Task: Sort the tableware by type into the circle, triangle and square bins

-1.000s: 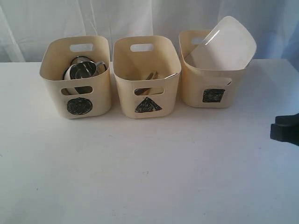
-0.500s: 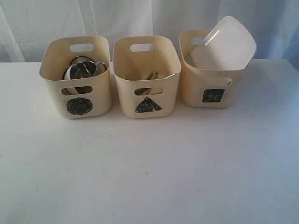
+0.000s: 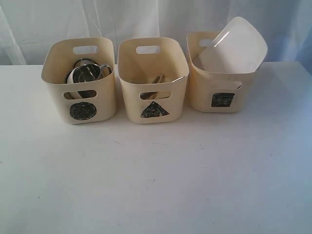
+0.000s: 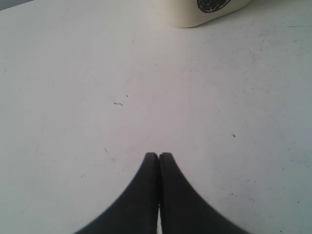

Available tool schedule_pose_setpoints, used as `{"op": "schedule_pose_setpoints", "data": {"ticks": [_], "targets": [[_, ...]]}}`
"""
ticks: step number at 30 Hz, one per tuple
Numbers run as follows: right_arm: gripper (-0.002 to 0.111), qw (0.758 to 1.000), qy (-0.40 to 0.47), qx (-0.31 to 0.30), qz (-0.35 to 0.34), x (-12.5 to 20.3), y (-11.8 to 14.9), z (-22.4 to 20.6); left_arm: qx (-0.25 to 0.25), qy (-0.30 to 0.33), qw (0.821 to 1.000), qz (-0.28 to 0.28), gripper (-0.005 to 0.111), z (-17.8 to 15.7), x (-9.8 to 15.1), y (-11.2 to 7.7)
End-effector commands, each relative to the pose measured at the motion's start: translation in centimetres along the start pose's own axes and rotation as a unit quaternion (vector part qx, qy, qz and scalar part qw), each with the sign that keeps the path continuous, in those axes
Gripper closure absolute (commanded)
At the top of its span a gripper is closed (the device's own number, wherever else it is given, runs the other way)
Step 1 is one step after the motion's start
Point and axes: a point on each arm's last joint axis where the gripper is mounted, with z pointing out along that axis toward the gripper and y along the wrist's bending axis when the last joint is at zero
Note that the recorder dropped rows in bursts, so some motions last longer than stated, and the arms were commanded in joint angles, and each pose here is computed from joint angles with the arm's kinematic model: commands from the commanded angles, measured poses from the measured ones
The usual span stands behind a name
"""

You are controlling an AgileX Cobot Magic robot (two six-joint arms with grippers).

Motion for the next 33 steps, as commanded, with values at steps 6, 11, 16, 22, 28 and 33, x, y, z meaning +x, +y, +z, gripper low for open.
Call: {"op": "schedule_pose_setpoints", "data": {"ticks": [6, 11, 16, 22, 28, 33], "targets": [[0.108, 0.999, 0.034, 0.004, 0.008, 0.77, -0.07, -0.08, 0.0, 0.001, 1.0, -0.002, 0.107, 0.02, 0.13, -0.03], [0.108, 0.998, 0.063, 0.012, 0.019, 1.31, -0.2, -0.14, 0.0, 0.001, 1.0, -0.002, 0.107, 0.02, 0.13, -0.03], [0.108, 0.998, 0.061, 0.012, 0.012, 1.28, -0.2, -0.13, 0.0, 0.001, 1.0, -0.002, 0.107, 0.02, 0.13, -0.03], [0.108, 0.998, 0.06, -0.001, 0.008, 1.26, -0.03, -0.16, 0.0, 0.001, 1.0, -0.002, 0.107, 0.02, 0.13, -0.03], [0.108, 0.999, 0.047, -0.02, 0.007, 1.26, 0.21, -0.6, 0.0, 0.001, 1.0, -0.002, 0.107, 0.02, 0.13, -0.03], [0.108, 0.999, 0.048, -0.021, 0.01, 1.33, 0.21, -0.7, 0.0, 0.001, 1.0, -0.002, 0.107, 0.02, 0.13, -0.03]]}}
